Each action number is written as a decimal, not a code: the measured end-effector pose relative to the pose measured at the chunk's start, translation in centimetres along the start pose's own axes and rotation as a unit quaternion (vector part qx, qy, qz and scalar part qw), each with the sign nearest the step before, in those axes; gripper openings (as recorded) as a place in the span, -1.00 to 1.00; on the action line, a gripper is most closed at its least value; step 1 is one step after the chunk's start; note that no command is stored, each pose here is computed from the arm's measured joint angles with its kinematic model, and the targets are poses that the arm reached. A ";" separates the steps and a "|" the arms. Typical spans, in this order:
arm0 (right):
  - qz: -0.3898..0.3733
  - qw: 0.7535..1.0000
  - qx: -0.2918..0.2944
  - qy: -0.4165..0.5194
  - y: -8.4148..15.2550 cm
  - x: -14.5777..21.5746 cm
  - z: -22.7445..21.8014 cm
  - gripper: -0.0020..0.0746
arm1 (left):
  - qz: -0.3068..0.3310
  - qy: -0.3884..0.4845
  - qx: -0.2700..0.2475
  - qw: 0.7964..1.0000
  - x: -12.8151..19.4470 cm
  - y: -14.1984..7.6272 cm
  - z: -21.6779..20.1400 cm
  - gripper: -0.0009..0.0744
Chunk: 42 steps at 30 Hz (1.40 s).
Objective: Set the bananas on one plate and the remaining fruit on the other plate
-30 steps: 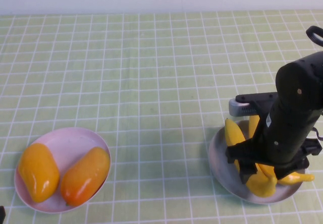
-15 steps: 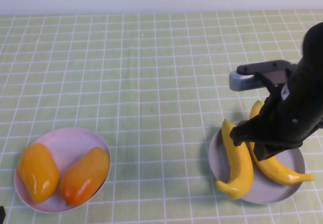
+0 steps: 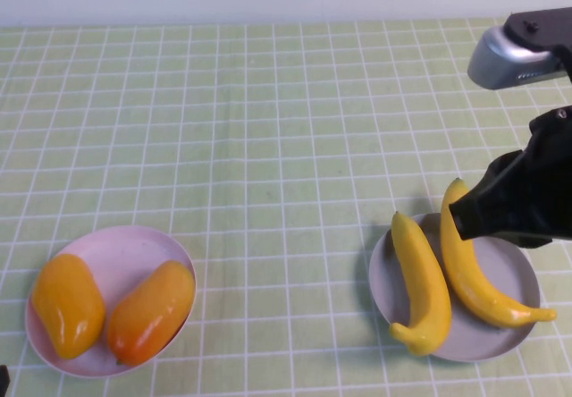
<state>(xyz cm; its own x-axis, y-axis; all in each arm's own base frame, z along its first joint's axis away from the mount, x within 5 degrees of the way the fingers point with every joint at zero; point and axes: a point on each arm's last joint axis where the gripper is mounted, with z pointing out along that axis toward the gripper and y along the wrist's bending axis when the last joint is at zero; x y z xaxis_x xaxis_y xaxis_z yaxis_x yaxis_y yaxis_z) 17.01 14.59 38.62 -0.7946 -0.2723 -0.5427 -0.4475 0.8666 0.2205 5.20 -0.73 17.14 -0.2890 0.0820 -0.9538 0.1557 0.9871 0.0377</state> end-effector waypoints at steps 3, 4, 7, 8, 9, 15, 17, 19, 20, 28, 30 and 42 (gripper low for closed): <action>-0.020 1.000 -0.003 -0.006 0.1 0.0 -0.1 -0.99 | 0.000 0.000 0.000 1.000 0.0 0.0 0.0 -0.97; -0.032 0.999 -0.002 -0.009 0.1 -0.1 -0.1 -0.99 | 0.000 0.000 0.000 1.000 0.0 0.0 0.0 -0.97; -0.058 0.998 0.001 -0.021 0.0 -0.3 -0.2 -0.99 | 0.000 0.000 0.000 1.000 0.0 0.0 0.0 -0.97; -0.063 0.998 0.003 -0.024 0.0 -0.3 -0.2 -0.99 | 0.000 0.000 0.000 1.000 0.0 0.0 0.0 -0.97; -0.066 0.997 0.005 -0.026 0.0 -0.4 -0.2 -0.99 | 0.000 0.000 0.000 1.000 0.0 0.0 0.0 -0.97; -0.080 0.995 0.028 -0.052 -0.9 -0.5 0.6 -0.99 | 0.000 0.000 0.000 1.000 0.0 0.0 0.0 -0.97; -0.090 0.993 0.044 -0.068 -2.1 0.2 1.2 -0.99 | 0.000 0.000 0.000 1.000 0.0 0.0 0.0 -0.97; -0.101 0.989 0.062 -0.089 -3.8 1.2 2.0 -0.99 | 0.000 0.000 0.000 1.000 0.0 0.0 0.0 -0.97; -0.102 0.987 0.073 -0.104 -4.8 2.0 2.3 -0.99 | 0.000 0.000 0.000 1.000 0.0 0.0 0.0 -0.97; -0.033 0.958 0.171 -0.230 -11.2 11.6 4.2 -0.99 | 0.000 0.000 0.000 1.000 0.0 0.0 0.0 -0.97; -0.017 0.947 0.193 -0.256 -11.8 14.1 4.3 -0.99 | 0.000 0.000 0.000 1.000 0.0 0.0 0.0 -0.97; 0.001 0.879 0.258 -0.402 -11.9 22.8 5.1 -0.99 | 0.000 0.000 0.000 1.000 0.0 0.0 0.0 -0.97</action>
<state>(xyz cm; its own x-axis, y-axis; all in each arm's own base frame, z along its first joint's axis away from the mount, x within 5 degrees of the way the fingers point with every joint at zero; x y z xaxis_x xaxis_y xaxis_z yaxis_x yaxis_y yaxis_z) 6.29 0.16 19.50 -0.1562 -0.0667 -0.9855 -0.0366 0.9974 -0.0617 5.20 -0.73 17.14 -0.2890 0.0820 -0.9538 0.1557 0.9871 0.0377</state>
